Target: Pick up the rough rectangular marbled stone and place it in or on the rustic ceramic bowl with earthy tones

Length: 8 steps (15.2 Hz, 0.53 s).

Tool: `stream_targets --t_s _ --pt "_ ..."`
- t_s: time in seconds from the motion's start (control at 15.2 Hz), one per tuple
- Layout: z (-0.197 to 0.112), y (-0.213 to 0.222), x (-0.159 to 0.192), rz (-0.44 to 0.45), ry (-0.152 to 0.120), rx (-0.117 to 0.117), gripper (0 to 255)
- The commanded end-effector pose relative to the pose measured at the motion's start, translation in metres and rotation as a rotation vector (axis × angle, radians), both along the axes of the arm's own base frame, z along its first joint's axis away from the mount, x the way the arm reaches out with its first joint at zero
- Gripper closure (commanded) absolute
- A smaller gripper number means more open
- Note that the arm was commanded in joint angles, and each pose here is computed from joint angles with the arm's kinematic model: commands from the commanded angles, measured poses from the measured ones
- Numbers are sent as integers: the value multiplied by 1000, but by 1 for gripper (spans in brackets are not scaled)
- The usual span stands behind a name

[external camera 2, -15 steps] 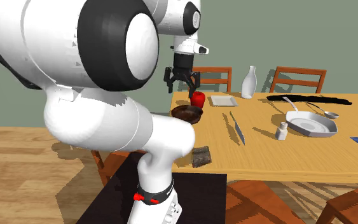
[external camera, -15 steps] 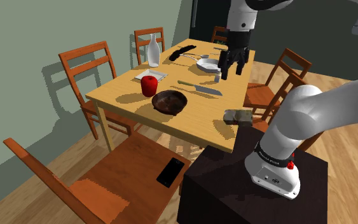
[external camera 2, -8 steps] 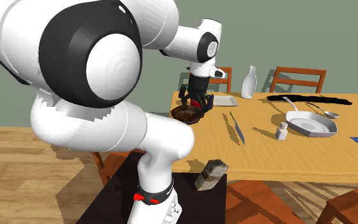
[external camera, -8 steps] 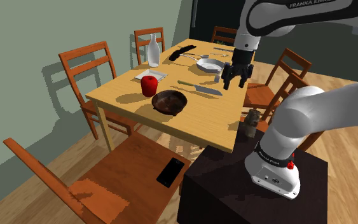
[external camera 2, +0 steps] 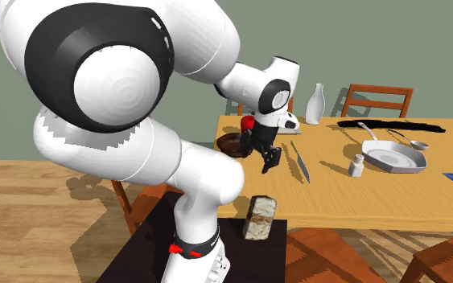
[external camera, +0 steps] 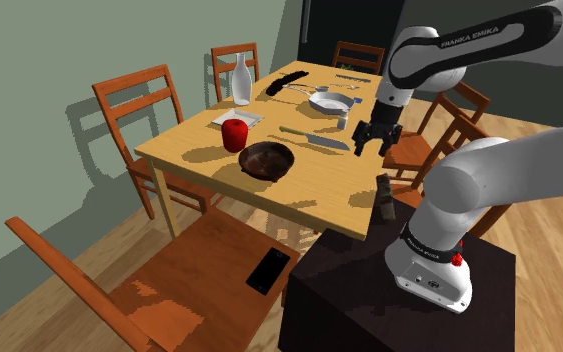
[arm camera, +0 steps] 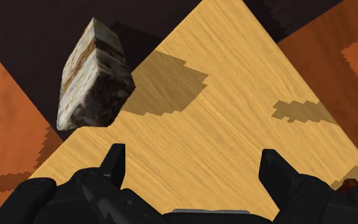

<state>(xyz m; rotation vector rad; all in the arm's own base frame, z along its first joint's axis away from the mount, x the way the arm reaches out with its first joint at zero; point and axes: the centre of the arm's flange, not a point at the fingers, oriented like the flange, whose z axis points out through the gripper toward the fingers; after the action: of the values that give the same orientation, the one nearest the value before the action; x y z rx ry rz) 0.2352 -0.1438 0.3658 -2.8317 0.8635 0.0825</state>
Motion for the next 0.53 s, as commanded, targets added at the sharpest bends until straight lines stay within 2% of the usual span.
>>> stream_targets --t_s 0.0,0.26,0.46 --pt "-11 2 -1 -4 -2 1 0" --pt "-35 6 -1 -4 -2 1 0" --pt "-35 6 -1 -4 -2 1 0"
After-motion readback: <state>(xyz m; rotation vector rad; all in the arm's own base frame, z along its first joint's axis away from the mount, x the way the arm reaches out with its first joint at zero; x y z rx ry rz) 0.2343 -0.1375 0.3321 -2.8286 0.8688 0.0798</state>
